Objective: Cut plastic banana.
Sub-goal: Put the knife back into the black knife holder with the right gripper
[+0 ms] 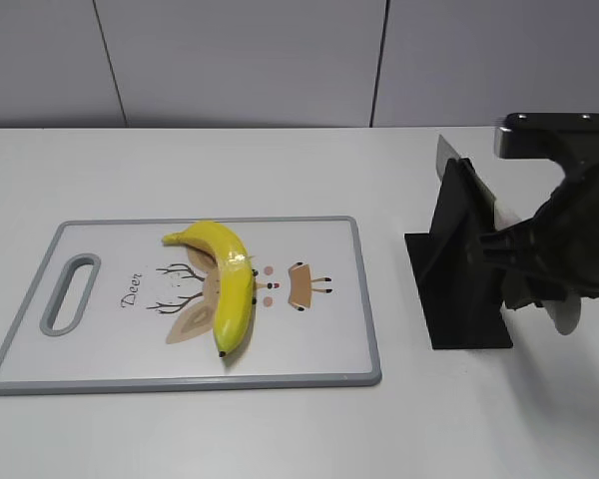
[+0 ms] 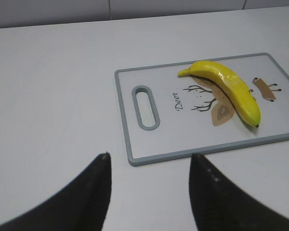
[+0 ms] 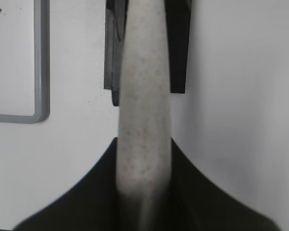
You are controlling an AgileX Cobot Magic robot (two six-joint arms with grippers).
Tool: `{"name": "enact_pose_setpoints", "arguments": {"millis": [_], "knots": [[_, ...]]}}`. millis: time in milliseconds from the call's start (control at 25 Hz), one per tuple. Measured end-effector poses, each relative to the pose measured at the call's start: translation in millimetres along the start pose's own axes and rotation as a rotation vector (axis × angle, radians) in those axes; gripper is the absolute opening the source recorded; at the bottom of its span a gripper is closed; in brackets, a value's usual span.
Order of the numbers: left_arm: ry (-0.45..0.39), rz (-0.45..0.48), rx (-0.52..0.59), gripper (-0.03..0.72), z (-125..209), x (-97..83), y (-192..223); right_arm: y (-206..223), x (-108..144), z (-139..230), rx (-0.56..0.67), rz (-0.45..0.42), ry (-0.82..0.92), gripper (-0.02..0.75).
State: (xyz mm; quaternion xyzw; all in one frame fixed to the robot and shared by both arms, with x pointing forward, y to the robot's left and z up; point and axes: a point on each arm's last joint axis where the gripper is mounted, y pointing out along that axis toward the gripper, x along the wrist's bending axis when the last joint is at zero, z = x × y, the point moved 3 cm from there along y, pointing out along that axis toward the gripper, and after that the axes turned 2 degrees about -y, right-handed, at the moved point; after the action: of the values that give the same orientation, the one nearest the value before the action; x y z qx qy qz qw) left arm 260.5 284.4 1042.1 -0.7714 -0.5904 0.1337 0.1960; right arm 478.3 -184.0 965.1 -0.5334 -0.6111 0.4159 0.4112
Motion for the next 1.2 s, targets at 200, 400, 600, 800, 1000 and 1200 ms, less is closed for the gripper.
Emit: {"name": "enact_pose_setpoints", "arguments": {"millis": [200,400,600,800,1000,1200], "knots": [[0.000,0.000,0.000,0.500,0.0,0.0,0.0,3.2,0.6,-1.1,-0.001,0.000,-0.003,0.198],[0.000,0.000,0.000,0.500,0.0,0.0,0.0,3.1,1.6,-3.5,-0.021,-0.008,-0.004,0.482],[0.000,0.000,0.000,0.500,0.0,0.0,0.0,3.1,1.6,-3.6,-0.021,-0.008,-0.004,0.667],[-0.007,0.009,-0.018,0.499,-2.2,-1.1,0.0,-6.4,1.4,-4.9,-0.054,-0.020,-0.011,0.684],[-0.007,0.008,-0.024,0.499,-2.9,-0.9,0.0,-36.3,0.4,-8.3,-0.143,-0.048,-0.072,0.684],[-0.007,0.008,-0.021,0.499,-2.3,-0.9,0.4,-73.2,-2.4,0.5,-0.237,-0.080,-0.277,0.664]]}}
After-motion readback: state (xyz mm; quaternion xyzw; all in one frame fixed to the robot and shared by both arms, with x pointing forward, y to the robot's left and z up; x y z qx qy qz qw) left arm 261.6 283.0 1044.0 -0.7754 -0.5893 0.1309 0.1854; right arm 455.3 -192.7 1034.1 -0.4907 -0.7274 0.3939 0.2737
